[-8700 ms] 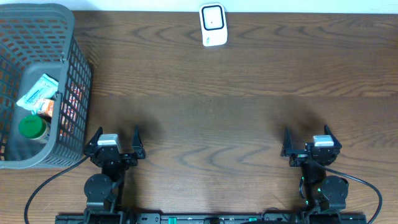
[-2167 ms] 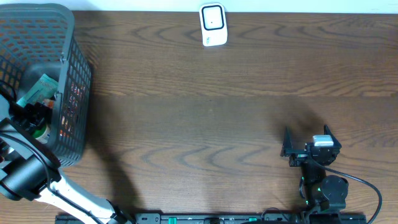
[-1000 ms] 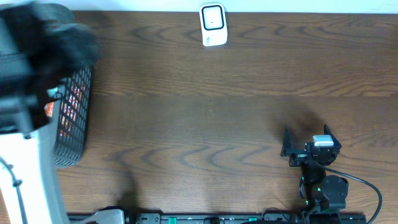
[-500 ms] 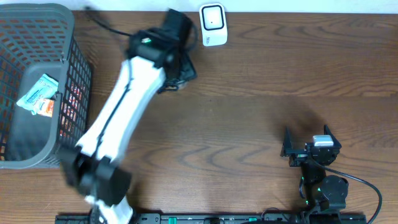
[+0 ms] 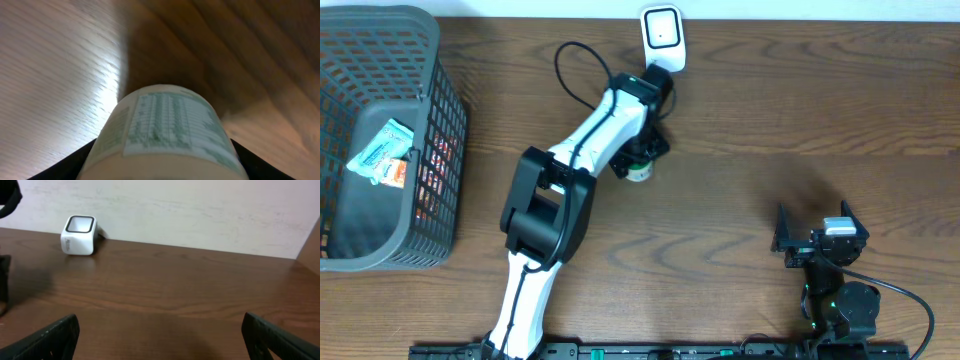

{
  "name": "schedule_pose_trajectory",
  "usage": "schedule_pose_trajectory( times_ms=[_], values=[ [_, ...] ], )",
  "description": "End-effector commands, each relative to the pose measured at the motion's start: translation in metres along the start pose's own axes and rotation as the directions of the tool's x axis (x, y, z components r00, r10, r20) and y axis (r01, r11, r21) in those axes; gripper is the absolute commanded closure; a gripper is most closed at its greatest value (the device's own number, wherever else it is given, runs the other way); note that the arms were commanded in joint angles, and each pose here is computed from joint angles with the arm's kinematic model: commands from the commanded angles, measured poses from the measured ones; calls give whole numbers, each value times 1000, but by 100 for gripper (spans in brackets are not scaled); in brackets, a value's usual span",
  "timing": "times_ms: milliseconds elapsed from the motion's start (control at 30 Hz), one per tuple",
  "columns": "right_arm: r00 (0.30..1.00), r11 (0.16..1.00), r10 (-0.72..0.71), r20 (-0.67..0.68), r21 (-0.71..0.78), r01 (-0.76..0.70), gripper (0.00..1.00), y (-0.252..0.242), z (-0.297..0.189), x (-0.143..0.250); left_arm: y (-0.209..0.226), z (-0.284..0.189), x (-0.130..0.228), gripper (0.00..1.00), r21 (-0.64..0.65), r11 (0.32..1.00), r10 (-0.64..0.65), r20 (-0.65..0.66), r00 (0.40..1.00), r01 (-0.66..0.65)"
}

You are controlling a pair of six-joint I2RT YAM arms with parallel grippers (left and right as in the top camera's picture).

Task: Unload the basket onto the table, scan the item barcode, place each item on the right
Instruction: 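Carry bottle past scanner with left gripper and set it on table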

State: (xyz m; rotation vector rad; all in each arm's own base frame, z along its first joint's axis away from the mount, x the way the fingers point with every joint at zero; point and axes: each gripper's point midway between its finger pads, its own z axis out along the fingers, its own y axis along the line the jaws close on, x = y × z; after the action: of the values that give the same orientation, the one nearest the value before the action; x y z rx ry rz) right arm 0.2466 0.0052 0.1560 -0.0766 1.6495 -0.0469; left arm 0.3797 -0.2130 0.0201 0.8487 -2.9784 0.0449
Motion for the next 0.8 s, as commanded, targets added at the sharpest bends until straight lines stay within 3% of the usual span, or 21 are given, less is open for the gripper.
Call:
schedule_pose_trajectory(
  times_ms=[0,33,233,367,467,533,633,767],
  values=[
    [1000,1000,16,-2,12,-16,1,-3,0,1,-9,-4,14,16,14,1000,24,-7,1000,-24],
    [1000,1000,17,-2,12,-17,1,-3,0,1,-10,-6,14,2,18,999,41,-2,999,-41],
    [1000,1000,16,-2,12,-16,1,-3,0,1,-13,-70,-6,2,94,985,132,127,983,-144],
    [1000,1000,16,-2,12,-16,1,-3,0,1,-21,-173,-23,2,258,912,236,309,921,-320],
    [1000,1000,16,-2,12,-16,1,-3,0,1,-1,-258,-37,2,307,848,251,484,838,-431],
    [1000,1000,16,-2,12,-16,1,-3,0,1,41,-306,-55,2,295,865,178,577,797,-406],
    [1000,1000,16,-2,12,-16,1,-3,0,1,122,-341,-81,2,268,923,50,628,776,-277],
    [1000,1000,16,-2,12,-16,1,-3,0,1,242,-352,-108,2,265,964,-183,605,775,21]
  ],
)
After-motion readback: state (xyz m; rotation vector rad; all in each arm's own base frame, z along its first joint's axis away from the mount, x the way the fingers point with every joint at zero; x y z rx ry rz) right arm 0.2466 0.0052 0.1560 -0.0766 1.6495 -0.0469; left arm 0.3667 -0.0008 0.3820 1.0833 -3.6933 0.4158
